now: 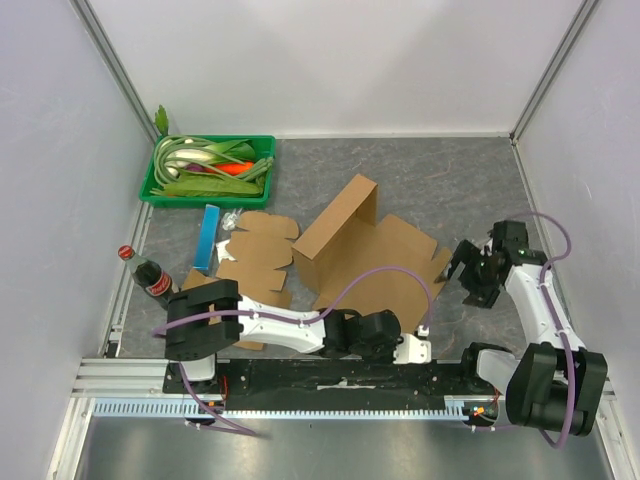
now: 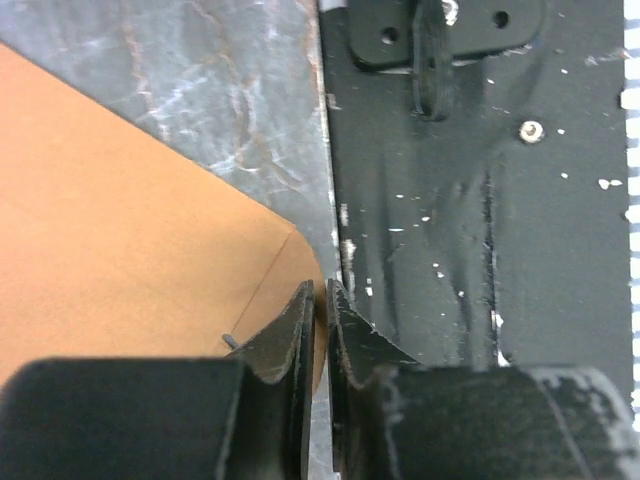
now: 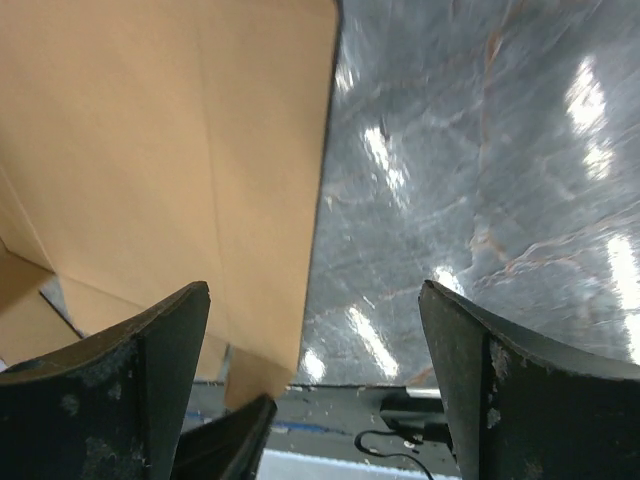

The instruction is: Fold the paper box

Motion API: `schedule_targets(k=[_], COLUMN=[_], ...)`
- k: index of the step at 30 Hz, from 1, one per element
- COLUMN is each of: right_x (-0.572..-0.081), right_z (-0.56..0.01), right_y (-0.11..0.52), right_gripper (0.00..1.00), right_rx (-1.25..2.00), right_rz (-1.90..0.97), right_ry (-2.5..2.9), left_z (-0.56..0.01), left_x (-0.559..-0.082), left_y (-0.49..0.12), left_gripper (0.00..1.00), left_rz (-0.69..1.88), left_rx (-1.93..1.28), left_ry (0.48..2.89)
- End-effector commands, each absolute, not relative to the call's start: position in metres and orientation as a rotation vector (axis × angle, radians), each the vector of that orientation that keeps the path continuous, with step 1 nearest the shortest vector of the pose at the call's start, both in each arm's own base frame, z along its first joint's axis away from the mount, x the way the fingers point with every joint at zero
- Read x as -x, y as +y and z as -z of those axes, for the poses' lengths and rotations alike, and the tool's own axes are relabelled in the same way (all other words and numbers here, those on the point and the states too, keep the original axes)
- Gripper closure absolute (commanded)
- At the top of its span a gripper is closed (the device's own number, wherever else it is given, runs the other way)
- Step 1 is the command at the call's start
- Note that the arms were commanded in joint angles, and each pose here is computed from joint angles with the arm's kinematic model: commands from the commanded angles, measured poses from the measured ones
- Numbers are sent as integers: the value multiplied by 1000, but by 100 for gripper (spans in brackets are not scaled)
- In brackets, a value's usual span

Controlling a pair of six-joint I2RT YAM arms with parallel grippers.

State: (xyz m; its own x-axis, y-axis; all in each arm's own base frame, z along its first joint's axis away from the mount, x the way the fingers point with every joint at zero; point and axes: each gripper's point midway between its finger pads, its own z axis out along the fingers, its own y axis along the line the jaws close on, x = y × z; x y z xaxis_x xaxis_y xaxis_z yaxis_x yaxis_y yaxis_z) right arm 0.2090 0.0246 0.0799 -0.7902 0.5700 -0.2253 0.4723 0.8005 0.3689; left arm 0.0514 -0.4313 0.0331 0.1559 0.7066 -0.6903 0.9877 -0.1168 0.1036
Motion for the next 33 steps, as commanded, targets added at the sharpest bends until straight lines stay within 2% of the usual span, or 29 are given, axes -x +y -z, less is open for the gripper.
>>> schedule_targets(k=[1, 4, 9, 12, 15, 16, 17, 18, 19, 20, 21, 22, 23, 25, 28, 33], right_x=[-208, -208, -207, -216, -235, -242, -255, -259, -266, -275, -273, -272, -269, -266, -261, -260], right_z=[-80, -81, -64, -53, -60, -67, -79, -82, -80, -91, -82, -81, -81, -87, -92, -106], right_y=[44, 48, 75, 79, 89, 96, 97, 102, 94, 92, 92, 90, 87, 83, 84, 84], right_gripper=[7, 8, 10, 14, 31, 52, 66, 79, 89, 90, 90, 85, 77, 49, 32, 27], right_rx=[-710, -660, -645, -635, -553, -531, -496, -458, -437, -423, -430, -416, -419, -432, -445, -386], right_rz=[-582, -614, -830, -813, -856, -893, -892, -872, -778, -757, -749, -732, -704, -675, -704, -812], right_ry=[2638, 2621, 2590, 2562, 2509, 2481, 2443, 2455, 2464, 2468, 2529, 2559, 2581, 2552, 2522, 2475], left_z=[-81, -102, -124, -136, -144, -146, -150, -157, -175, -190, -200, -209, -213, -200, -160, -102], left_x=[-79, -84, -88, -85, -85, -86, -87, -92, -96, -92, -104, -107, -103, -106, -89, -89], left_y=[-450, -452, -450, -450, -451, -452, -453, -453, -451, -452, -447, -445, -440, -434, -430, -436], left_gripper=[91, 98, 98, 98, 98, 98, 97, 94, 79, 73, 70, 61, 54, 36, 32, 31], left_rz=[595, 604, 616, 653, 668, 667, 678, 689, 721, 821, 850, 876, 908, 895, 854, 737], left_rx=[-1694, -1633, -1567, -1537, -1519, -1512, -1485, -1444, -1379, -1320, -1262, -1231, -1263, -1339, -1576, -1739], left_ry=[1469, 1437, 1405, 1393, 1383, 1385, 1402, 1417, 1421, 1447, 1471, 1488, 1508, 1546, 1540, 1527])
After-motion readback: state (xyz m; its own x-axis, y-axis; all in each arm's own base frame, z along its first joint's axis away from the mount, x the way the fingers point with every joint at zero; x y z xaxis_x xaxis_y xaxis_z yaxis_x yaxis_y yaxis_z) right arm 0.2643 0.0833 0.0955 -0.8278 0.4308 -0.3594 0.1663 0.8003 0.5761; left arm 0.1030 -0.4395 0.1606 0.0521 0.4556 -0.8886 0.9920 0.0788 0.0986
